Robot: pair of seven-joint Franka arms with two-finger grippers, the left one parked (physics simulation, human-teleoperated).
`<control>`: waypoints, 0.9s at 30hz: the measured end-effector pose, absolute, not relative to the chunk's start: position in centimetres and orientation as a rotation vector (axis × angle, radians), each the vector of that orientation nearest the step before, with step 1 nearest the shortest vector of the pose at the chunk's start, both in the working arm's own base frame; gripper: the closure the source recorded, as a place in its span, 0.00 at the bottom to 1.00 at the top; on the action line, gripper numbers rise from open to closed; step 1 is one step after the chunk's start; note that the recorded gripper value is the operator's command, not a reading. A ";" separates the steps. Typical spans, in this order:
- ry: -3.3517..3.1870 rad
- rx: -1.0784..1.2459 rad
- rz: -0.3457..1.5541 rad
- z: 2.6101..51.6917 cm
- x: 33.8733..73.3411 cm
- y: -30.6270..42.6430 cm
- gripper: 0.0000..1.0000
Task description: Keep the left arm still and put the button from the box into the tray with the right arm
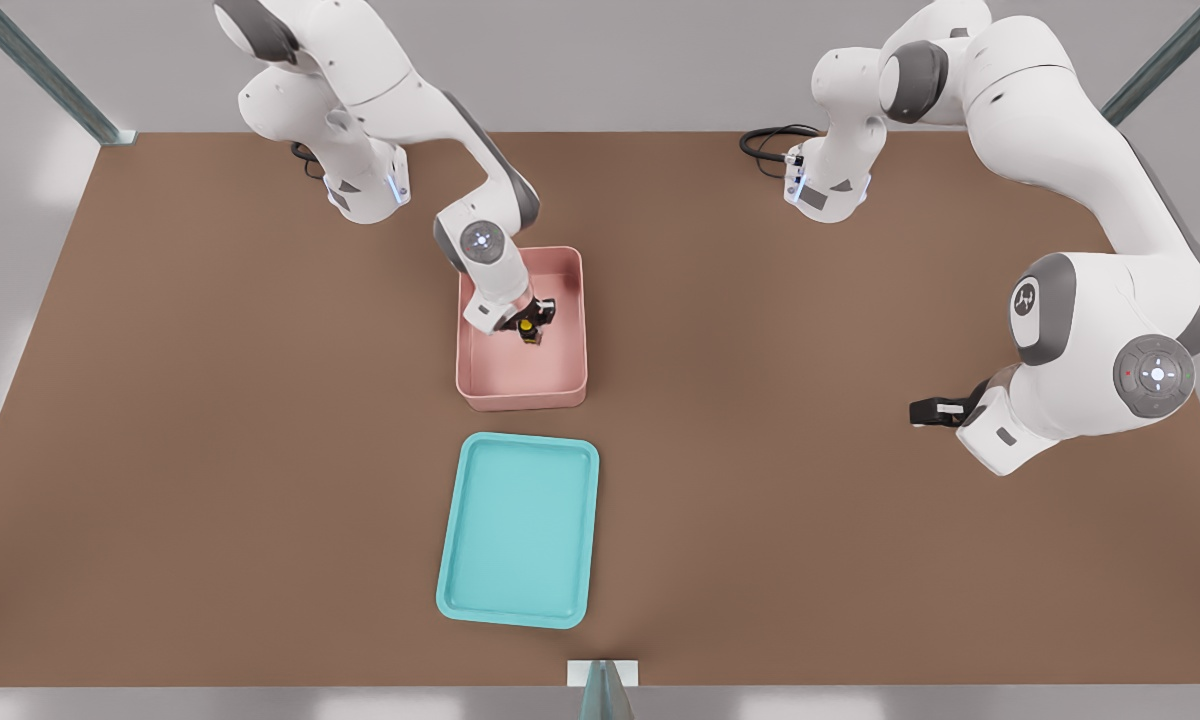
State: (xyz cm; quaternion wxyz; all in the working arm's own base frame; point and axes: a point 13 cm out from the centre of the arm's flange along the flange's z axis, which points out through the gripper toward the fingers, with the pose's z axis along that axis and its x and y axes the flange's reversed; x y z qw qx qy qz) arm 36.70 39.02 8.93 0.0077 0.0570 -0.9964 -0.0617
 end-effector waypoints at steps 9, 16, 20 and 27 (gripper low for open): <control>-3.209 0.050 -0.351 21.6 49.8 39.5 0.55; -3.242 -0.040 -0.404 19.8 65.0 38.9 0.56; -3.238 -0.032 -0.412 14.2 69.7 38.0 0.56; -3.276 0.058 -0.418 11.5 72.2 37.6 0.00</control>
